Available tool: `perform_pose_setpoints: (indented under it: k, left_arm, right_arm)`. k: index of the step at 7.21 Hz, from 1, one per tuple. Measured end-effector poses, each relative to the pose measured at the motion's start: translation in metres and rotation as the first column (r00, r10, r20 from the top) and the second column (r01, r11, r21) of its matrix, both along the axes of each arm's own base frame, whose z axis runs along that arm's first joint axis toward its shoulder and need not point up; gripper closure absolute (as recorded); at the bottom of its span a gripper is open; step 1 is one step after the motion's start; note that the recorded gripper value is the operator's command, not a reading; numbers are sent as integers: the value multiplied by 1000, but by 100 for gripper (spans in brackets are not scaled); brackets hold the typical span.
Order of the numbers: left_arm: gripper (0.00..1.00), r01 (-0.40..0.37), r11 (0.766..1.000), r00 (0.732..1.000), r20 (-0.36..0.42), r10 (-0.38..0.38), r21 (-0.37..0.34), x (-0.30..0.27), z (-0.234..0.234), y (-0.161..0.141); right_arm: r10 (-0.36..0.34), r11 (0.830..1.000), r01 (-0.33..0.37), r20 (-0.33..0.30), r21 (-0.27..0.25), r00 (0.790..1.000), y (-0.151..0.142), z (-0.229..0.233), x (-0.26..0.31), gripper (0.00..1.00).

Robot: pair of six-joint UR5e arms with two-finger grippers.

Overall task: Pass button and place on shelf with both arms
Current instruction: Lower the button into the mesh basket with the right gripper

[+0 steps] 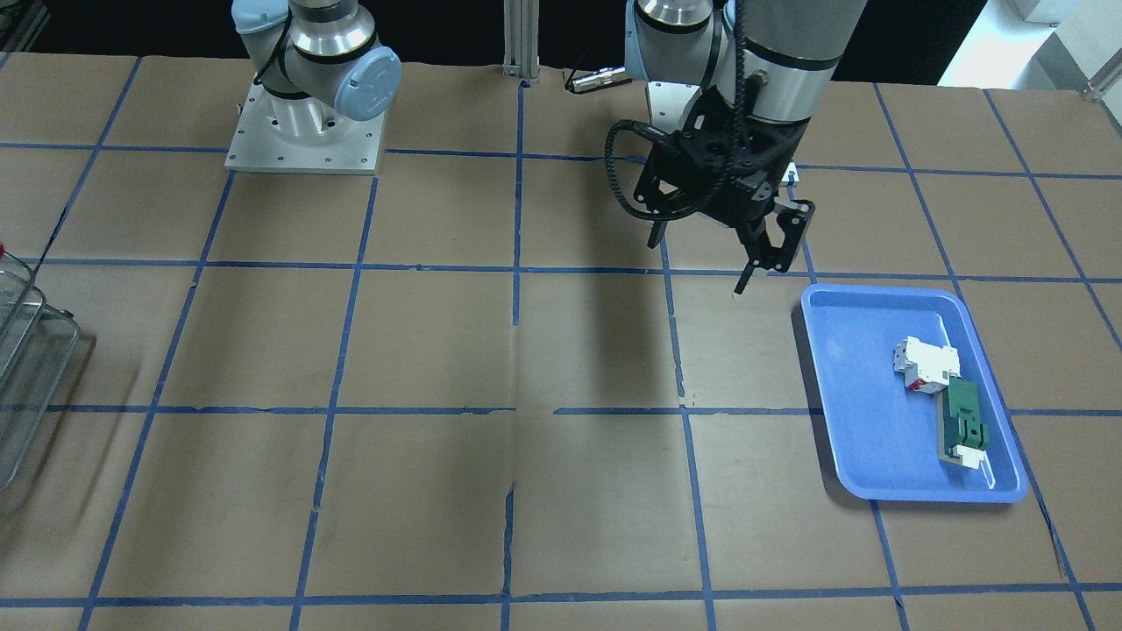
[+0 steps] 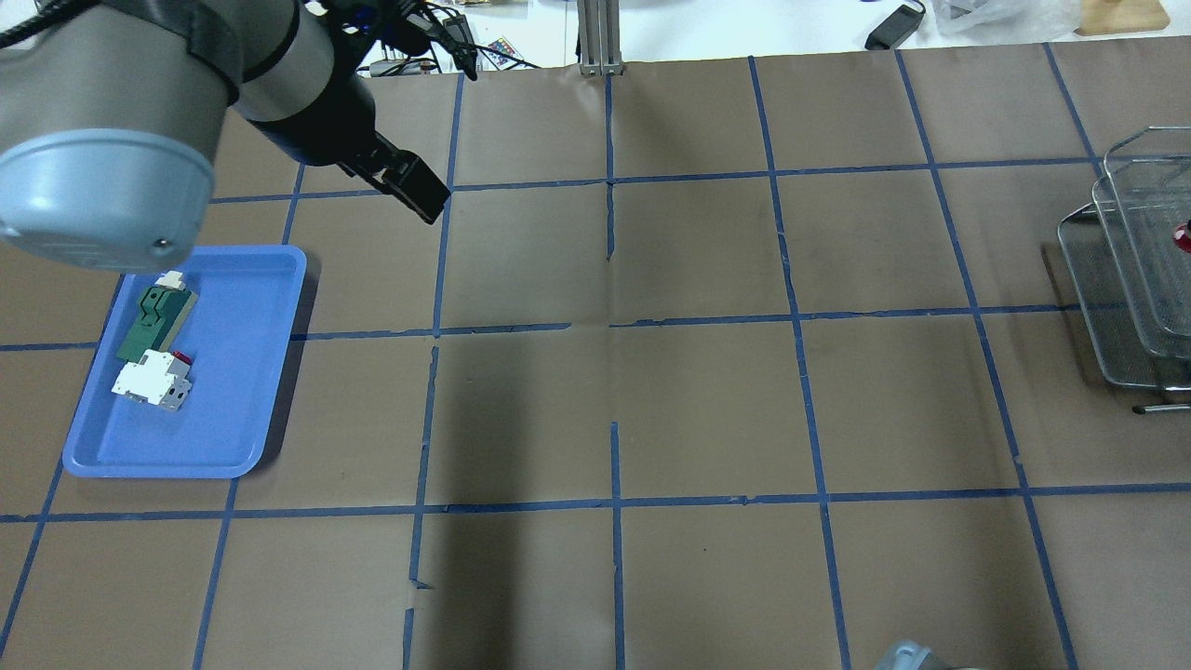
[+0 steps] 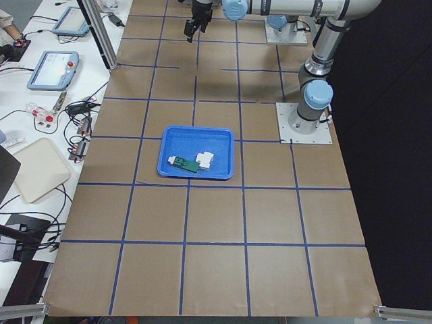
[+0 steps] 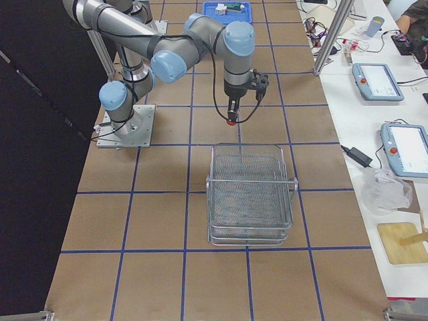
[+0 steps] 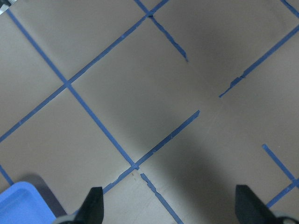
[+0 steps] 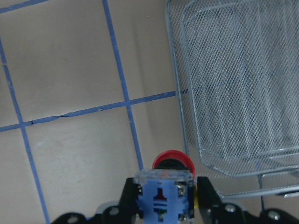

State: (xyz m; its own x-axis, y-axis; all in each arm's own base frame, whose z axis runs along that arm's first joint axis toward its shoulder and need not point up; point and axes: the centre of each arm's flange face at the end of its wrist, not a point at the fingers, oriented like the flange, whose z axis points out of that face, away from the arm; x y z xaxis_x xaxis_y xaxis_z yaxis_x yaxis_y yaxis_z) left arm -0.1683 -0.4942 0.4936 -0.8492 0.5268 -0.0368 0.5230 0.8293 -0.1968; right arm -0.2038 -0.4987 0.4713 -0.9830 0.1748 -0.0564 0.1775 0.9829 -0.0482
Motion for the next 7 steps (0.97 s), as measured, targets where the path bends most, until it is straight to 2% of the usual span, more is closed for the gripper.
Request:
perform_pose_setpoints:
  k: [1, 2, 4, 6, 7]
  left_arm:
    - [0, -66, 997, 998, 7, 66, 29, 13, 8, 10]
    - [0, -168, 985, 986, 25, 167, 45, 21, 14, 19]
    - [0, -351, 934, 936, 44, 348, 73, 26, 18, 34]
    - [0, -432, 897, 902, 41, 430, 97, 25, 18, 40]
    - [0, -443, 891, 897, 39, 441, 105, 23, 16, 40]
  right_arm:
    - [37, 999, -37, -16, -22, 999, -8, -11, -15, 100]
    - [75, 996, -76, -22, -52, 997, -17, -22, -27, 100]
    - [109, 989, -109, -5, -101, 994, -35, -46, -44, 100]
    - [74, 990, -71, 21, -123, 997, -32, -59, -72, 100]
    - [57, 991, -52, 37, -127, 998, -30, -66, -83, 100]
